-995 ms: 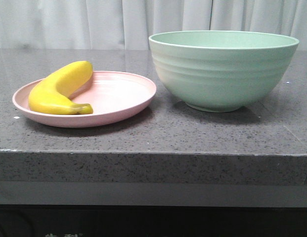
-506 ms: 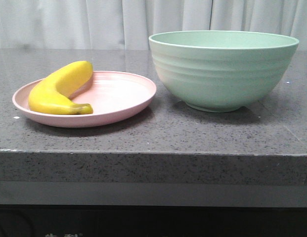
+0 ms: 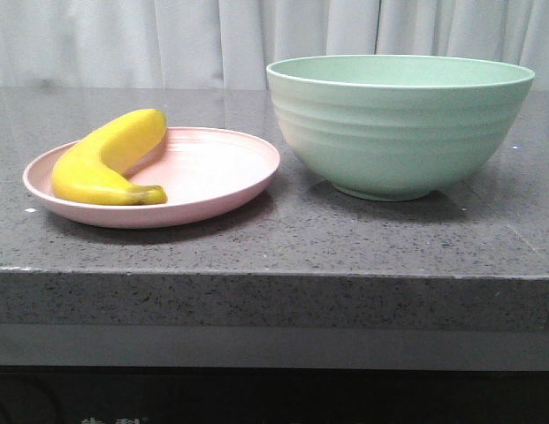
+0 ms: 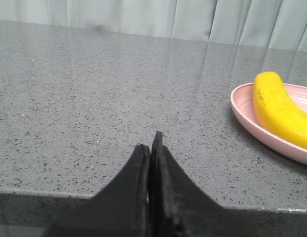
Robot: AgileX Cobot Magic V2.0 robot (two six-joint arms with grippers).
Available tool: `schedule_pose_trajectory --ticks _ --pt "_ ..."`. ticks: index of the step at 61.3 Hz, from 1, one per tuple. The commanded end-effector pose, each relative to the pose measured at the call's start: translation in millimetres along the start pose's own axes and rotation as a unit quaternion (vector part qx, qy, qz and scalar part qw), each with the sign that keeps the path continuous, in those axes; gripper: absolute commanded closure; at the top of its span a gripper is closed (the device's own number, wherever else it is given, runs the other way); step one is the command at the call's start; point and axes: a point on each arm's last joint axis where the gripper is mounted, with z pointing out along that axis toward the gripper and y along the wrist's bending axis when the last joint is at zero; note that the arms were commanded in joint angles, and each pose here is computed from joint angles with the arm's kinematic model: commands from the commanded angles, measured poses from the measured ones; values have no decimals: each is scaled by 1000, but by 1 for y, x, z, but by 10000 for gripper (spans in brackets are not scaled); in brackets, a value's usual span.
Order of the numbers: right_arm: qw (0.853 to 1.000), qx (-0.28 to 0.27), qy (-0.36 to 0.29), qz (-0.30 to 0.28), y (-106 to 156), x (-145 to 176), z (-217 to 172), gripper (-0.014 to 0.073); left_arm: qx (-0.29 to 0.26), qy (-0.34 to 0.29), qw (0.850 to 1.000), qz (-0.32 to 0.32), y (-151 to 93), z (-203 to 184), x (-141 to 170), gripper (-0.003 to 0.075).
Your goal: Transfer banana from pink plate to green bowl
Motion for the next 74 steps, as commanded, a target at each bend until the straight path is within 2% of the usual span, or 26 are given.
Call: schedule_pose_trajectory --ticks 1,13,18,24,34,43,49,57,61,65,70,74 --pt "999 1 -52 -4 0 -9 -2 654 2 -48 999 -5 0 -2 -7 738" --pt "999 1 -52 -4 0 -9 -2 654 2 -66 998 -5 0 -2 -10 738" --pt "998 1 -60 -4 0 -11 -3 654 4 -103 995 -5 -1 -4 -19 738" --pt "997 -1 -77 -4 1 -19 -5 654 5 -114 993 -2 -2 -8 -34 738" --pt "997 -6 -71 -3 7 -57 -15 654 5 -98 995 5 -6 -11 -76 738" --pt "998 -7 -62 -4 14 -108 -13 654 2 -75 997 10 -9 6 -112 738" --pt "999 -5 -43 -4 17 -131 0 654 0 -45 999 9 -10 24 -123 738" --pt "1000 -2 -22 -3 17 -138 15 652 -2 -30 1000 9 -10 36 -126 734" --pt "1000 -1 -15 -3 17 -136 18 650 -2 -30 1000 9 -10 36 -126 684" --pt "1000 -1 -15 -3 17 -136 18 619 -2 -30 1000 9 -10 36 -126 553" --pt "1000 -1 -21 -3 17 -138 18 492 -2 -30 1000 9 -10 36 -126 327" --pt "1000 -1 -24 -3 17 -138 18 314 -2 -30 999 9 -10 36 -126 188"
